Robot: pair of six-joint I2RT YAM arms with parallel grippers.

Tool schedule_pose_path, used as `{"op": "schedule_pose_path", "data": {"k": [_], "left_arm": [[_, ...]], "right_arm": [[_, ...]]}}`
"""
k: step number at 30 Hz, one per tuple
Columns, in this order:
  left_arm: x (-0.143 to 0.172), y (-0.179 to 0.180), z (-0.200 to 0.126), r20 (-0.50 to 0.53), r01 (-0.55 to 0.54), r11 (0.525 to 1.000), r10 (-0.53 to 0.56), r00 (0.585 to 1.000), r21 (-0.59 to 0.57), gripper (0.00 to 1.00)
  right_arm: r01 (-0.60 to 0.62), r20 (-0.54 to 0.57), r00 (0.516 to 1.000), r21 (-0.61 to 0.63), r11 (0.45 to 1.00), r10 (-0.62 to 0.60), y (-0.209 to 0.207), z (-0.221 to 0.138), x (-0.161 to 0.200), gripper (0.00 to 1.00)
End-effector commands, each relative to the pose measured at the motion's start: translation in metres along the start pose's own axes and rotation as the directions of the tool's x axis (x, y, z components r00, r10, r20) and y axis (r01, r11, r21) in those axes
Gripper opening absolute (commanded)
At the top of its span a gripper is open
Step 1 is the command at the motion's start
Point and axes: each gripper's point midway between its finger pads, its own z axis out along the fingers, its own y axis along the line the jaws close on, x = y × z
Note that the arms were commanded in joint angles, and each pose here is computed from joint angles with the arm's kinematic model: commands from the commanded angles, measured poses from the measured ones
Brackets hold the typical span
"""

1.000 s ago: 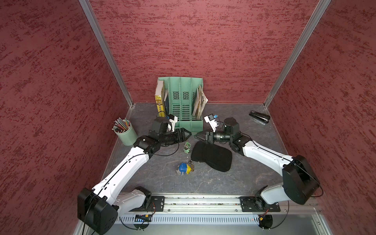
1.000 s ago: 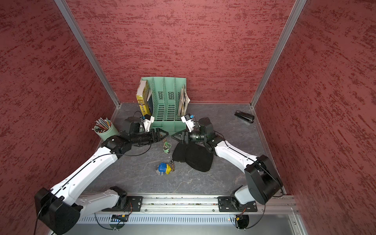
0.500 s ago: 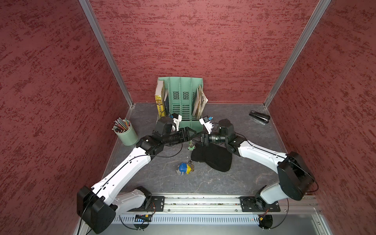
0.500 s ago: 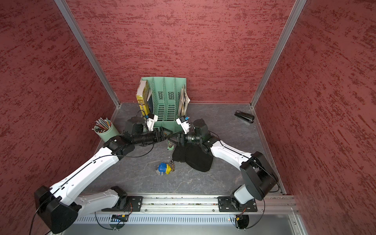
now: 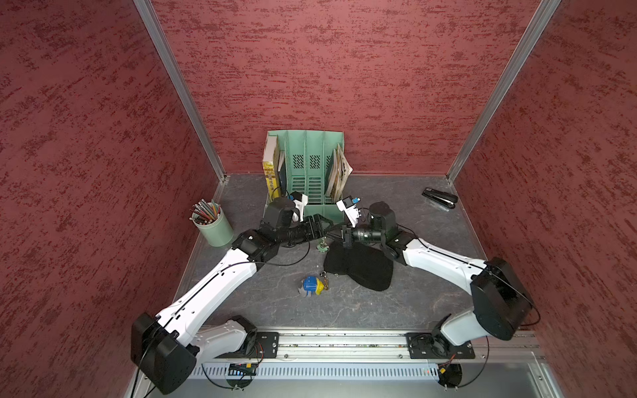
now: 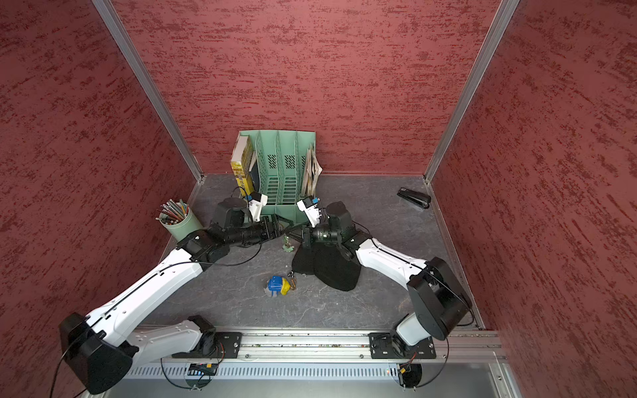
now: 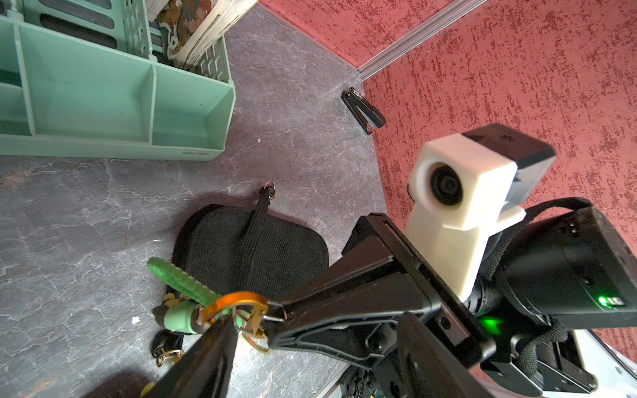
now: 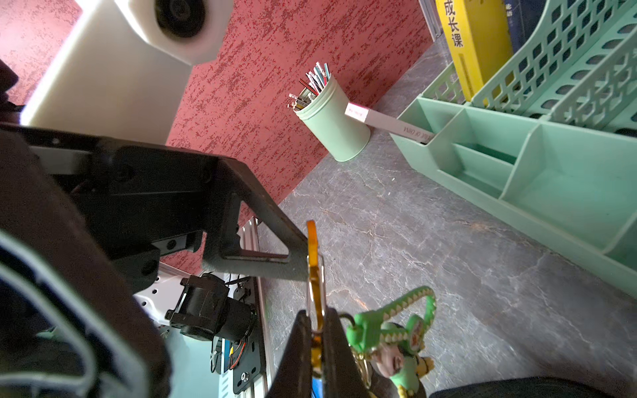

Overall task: Remove the decoration from the bag
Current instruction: Place the decoration item at the center of the board.

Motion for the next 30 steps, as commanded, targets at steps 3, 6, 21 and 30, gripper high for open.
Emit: {"op": "schedule_pose_path", "data": {"k": [3,6,21,30], "left_arm": [[0.000,-0.017,-0.007,0.009,-0.030,0.997,0.029,1.000,0.067,0.83],[0.003,-0.016,-0.009,0.000,-0.037,0.997,0.038,0.999,0.065,0.89],[0.002,0.014,-0.017,0.021,-0.023,1.000,0.023,1.000,-0.004,0.96],[0.008,0.032,-0.012,0.002,-0.036,0.998,0.036,0.999,-0.060,0.95]], "right_arm": [[0.006,0.055,0.998,0.136,0.991,-0.014,-0.014,-0.008,-0.016,0.00],[-0.011,0.070,0.998,0.207,0.978,-0.004,-0.025,-0.016,-0.018,0.00],[-0.150,0.158,0.985,0.596,0.789,0.068,-0.096,-0.107,-0.031,0.00],[-0.277,0.183,0.953,0.848,0.452,0.241,-0.176,-0.185,-0.014,0.00]]}}
